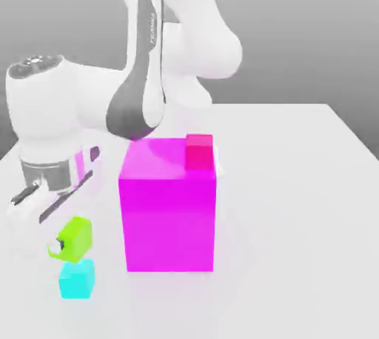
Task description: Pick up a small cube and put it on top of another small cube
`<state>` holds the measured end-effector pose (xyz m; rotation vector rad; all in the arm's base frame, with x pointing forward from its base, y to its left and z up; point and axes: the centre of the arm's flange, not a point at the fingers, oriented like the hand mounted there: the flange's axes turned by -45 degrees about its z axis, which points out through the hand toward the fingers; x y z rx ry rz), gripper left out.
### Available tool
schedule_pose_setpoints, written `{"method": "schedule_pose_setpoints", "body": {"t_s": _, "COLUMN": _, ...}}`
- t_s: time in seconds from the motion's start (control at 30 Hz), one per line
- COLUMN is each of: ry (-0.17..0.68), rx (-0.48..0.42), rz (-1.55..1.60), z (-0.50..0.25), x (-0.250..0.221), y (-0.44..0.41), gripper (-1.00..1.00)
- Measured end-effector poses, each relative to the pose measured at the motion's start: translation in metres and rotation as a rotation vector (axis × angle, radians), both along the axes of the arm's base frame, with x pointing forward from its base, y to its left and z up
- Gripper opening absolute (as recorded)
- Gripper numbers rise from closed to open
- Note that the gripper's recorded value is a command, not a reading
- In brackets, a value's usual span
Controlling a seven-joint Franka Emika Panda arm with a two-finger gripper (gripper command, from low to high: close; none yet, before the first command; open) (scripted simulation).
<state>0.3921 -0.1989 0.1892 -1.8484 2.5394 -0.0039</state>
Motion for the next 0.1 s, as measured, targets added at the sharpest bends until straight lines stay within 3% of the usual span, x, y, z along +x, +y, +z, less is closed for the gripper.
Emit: {"method": "schedule_pose_setpoints", "body": {"t_s": 0.1, "ry": 0.0, "rx": 0.0, "rz": 0.0, "z": 0.0, "x": 0.0, "y": 0.0, "gripper": 1.0}}
